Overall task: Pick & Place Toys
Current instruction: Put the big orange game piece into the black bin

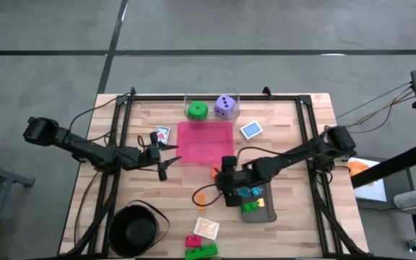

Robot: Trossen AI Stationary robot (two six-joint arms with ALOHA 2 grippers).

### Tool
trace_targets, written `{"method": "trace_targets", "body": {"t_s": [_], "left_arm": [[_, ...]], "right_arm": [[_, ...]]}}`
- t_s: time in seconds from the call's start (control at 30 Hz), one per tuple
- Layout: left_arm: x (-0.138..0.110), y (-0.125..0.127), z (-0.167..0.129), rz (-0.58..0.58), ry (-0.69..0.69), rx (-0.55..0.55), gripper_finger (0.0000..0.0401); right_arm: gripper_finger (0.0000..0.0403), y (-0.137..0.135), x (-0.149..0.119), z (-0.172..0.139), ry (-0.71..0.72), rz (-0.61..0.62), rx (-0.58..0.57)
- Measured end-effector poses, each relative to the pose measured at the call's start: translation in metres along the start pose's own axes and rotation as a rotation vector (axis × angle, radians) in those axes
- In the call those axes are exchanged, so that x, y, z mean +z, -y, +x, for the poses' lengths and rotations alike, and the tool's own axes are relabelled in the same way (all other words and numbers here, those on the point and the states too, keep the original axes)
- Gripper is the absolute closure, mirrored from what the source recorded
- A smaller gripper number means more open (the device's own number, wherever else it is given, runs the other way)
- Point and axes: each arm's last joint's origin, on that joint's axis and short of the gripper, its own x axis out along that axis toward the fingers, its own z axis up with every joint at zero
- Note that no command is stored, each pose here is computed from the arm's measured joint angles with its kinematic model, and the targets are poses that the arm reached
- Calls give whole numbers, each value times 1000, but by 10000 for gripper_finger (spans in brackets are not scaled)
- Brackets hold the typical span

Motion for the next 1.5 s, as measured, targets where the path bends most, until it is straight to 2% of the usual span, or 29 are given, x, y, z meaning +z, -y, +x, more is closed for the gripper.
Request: {"method": "trace_targets", "body": {"t_s": [0.17,0.47,0.7,0.83,1.03,1.33,1.5], "left_arm": [[-1,0,0,3,-7,-1,204],[-2,0,0,7,-15,-2,204],[-2,0,0,9,-17,-2,204],[-2,0,0,9,-17,-2,204],[-2,0,0,9,-16,-6,204],[-2,0,0,9,-16,-5,204],[-2,0,0,9,-17,-5,204]], "right_arm": [[112,6,6,16,-131,12,-10],[112,20,5,37,-261,1,-36],[112,38,5,40,-271,7,-51],[112,47,5,41,-280,17,-10],[112,49,-5,56,-345,8,10],[112,48,-6,60,-348,2,19],[148,46,-5,59,-343,-3,21]]}}
